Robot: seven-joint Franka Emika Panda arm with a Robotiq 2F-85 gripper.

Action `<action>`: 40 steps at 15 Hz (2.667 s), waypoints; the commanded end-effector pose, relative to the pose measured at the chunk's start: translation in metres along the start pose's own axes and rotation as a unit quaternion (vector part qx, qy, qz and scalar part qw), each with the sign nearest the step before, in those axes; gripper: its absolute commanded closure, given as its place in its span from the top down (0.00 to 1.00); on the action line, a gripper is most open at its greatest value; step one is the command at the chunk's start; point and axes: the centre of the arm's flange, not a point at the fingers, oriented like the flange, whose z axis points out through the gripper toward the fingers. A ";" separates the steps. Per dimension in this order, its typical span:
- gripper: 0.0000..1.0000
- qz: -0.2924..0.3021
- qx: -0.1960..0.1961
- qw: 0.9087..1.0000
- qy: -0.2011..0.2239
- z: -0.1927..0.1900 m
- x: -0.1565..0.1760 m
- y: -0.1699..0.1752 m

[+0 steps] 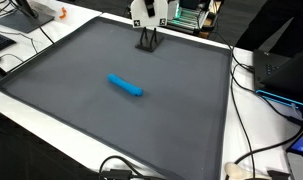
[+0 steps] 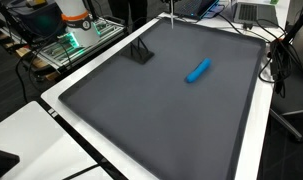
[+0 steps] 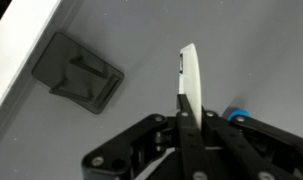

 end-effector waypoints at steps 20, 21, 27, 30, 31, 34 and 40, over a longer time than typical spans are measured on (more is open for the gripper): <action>0.01 -0.303 -0.073 0.950 0.020 0.023 0.023 -0.119; 0.01 -0.329 -0.077 0.941 0.024 0.027 0.027 -0.124; 0.01 -0.434 -0.104 0.894 0.040 0.052 0.047 -0.152; 0.01 -0.454 -0.117 0.883 0.035 0.069 0.057 -0.164; 0.01 -0.458 -0.116 0.881 0.036 0.074 0.060 -0.168; 0.01 -0.465 -0.127 0.875 0.039 0.087 0.068 -0.176; 0.01 -0.452 -0.137 0.881 0.037 0.108 0.078 -0.178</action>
